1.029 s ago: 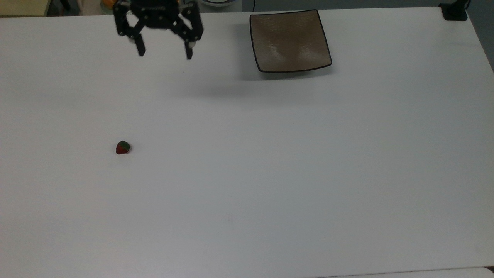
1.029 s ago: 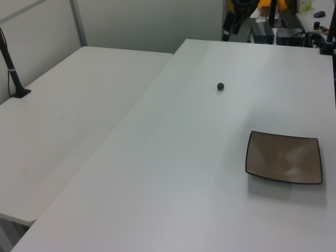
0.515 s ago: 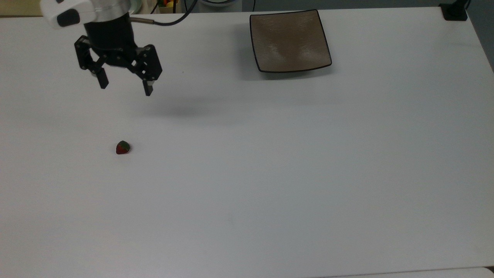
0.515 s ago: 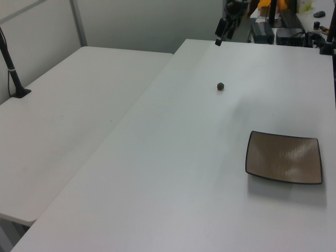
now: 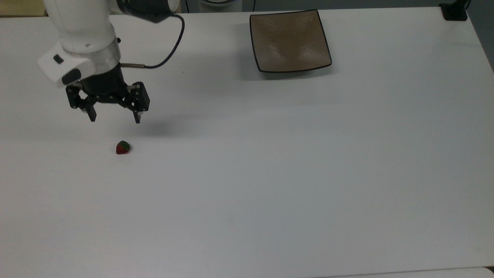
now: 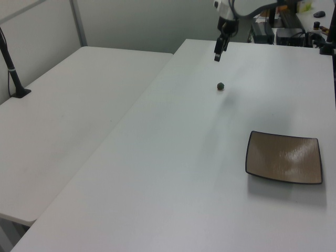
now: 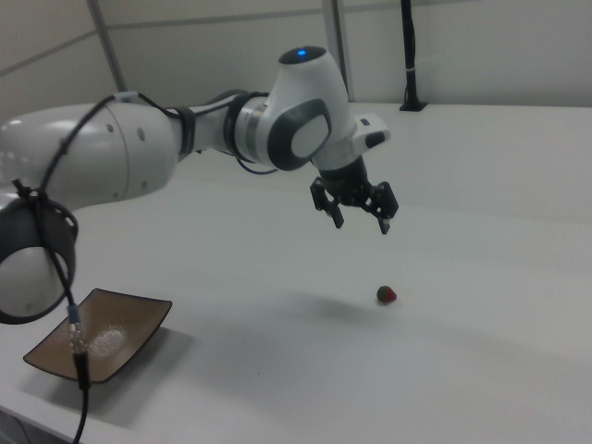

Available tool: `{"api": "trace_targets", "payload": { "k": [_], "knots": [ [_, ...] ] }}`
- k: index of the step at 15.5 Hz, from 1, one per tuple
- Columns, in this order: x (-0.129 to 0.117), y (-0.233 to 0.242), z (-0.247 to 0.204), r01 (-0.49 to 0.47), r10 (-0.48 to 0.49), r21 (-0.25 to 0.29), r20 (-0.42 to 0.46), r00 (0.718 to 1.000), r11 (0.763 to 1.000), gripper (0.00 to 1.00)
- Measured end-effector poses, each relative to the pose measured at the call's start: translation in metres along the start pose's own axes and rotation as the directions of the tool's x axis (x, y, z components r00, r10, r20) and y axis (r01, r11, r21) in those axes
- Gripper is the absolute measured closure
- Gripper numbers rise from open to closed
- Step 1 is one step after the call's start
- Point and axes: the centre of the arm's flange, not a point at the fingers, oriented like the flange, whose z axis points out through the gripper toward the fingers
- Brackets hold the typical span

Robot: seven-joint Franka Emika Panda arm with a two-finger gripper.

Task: Strawberries on a ceramic plate
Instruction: 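Move the open gripper over the red strawberry and lower it, then close the gripper around the red strawberry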

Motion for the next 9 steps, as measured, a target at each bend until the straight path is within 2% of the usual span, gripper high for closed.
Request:
{"api": "trace_targets", "payload": {
  "k": [3, 9],
  "knots": [
    [0.005, 0.004, 0.027, 0.035, -0.036, 0.003, 0.024, 0.999, 0.999, 0.0],
    [0.001, 0.014, 0.059, 0.08, -0.081, 0.012, 0.064, 0.995, 0.997, 0.0]
  ]
}}
